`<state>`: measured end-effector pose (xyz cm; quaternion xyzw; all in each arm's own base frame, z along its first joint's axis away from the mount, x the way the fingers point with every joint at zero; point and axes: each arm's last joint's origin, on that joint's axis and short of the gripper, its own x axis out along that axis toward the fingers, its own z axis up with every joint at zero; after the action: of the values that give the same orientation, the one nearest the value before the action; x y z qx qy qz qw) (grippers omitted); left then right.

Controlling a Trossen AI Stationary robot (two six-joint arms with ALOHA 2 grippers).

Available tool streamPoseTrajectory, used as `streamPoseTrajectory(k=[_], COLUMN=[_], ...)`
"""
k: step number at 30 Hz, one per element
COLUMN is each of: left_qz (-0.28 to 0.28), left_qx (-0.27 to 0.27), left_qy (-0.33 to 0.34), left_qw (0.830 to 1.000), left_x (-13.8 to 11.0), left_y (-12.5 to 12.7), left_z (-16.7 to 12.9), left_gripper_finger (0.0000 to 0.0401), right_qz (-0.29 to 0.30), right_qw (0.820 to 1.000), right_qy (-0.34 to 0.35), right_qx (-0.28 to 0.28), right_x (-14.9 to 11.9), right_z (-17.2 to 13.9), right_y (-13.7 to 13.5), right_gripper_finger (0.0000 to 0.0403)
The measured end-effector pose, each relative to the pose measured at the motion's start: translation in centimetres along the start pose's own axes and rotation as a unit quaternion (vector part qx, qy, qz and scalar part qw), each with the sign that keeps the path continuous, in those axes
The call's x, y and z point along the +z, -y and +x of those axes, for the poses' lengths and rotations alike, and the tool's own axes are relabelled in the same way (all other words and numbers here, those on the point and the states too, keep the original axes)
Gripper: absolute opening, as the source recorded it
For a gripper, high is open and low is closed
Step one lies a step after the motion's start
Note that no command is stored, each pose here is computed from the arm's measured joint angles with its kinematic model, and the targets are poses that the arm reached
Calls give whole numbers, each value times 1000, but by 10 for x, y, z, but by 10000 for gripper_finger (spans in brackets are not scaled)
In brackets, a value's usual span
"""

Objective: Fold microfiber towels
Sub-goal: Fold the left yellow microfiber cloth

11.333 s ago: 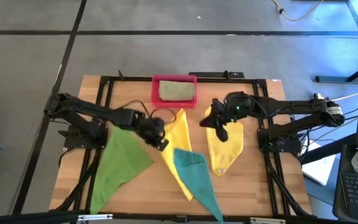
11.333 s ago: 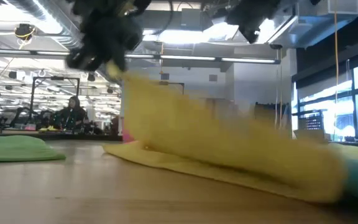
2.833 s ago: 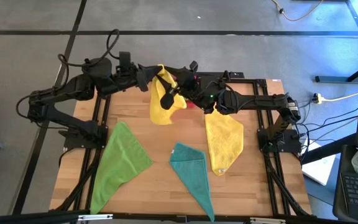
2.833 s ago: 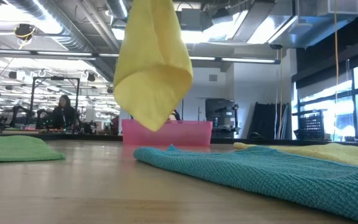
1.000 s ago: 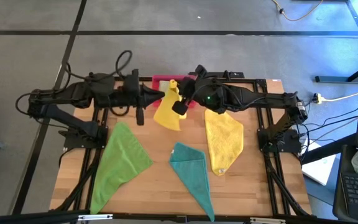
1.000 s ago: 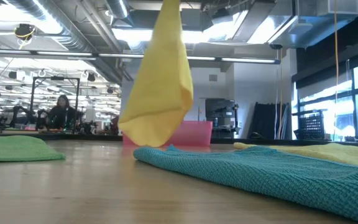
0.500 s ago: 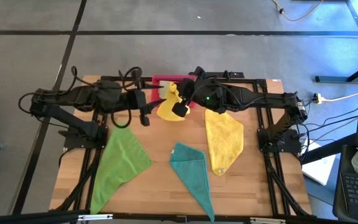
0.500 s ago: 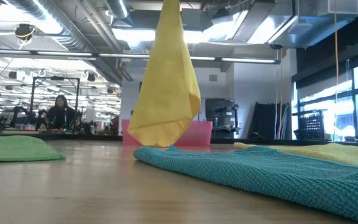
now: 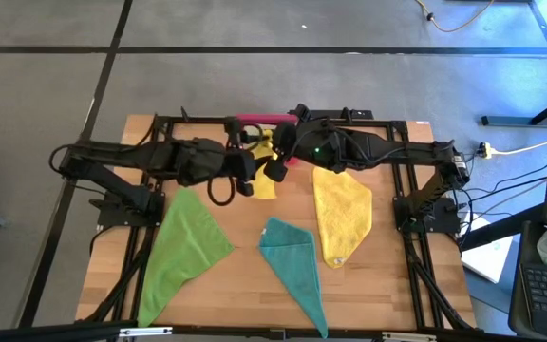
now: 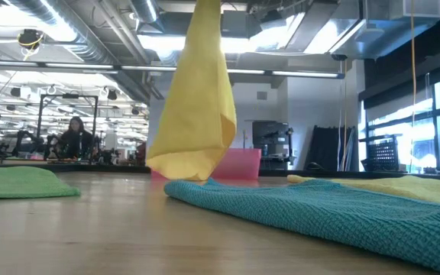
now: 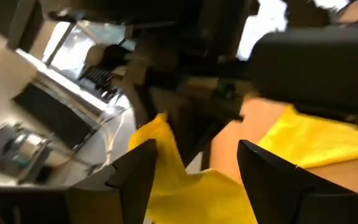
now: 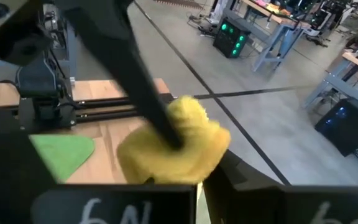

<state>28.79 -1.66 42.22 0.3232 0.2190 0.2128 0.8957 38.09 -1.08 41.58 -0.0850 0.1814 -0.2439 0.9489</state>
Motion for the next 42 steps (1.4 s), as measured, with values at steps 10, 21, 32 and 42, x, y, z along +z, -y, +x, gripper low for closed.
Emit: streamPoseTrajectory(k=[10,21,32,42], left_qz=[-1,-20,-56,-53], left_qx=[71,118,135,133], left_qy=[-40,-50,-24,-27], left_qw=[997,992,989,989], left_x=[-1,1,6,6], left_y=[-4,-9,-14,-13], left_z=[-4,-4,-4,-4], left_gripper_finger=[218,218,215,178], right_qz=[-1,-6,10,16], right_qw=[1000,1000,999,1000], right_qy=[-2,-8,-30,-23], right_qx=[-1,6,10,9], right_x=[0,-2,-6,-5], right_z=[0,-2,-3,-4], right_y=[0,-3,-5,-7], right_gripper_finger=[15,15,15,15])
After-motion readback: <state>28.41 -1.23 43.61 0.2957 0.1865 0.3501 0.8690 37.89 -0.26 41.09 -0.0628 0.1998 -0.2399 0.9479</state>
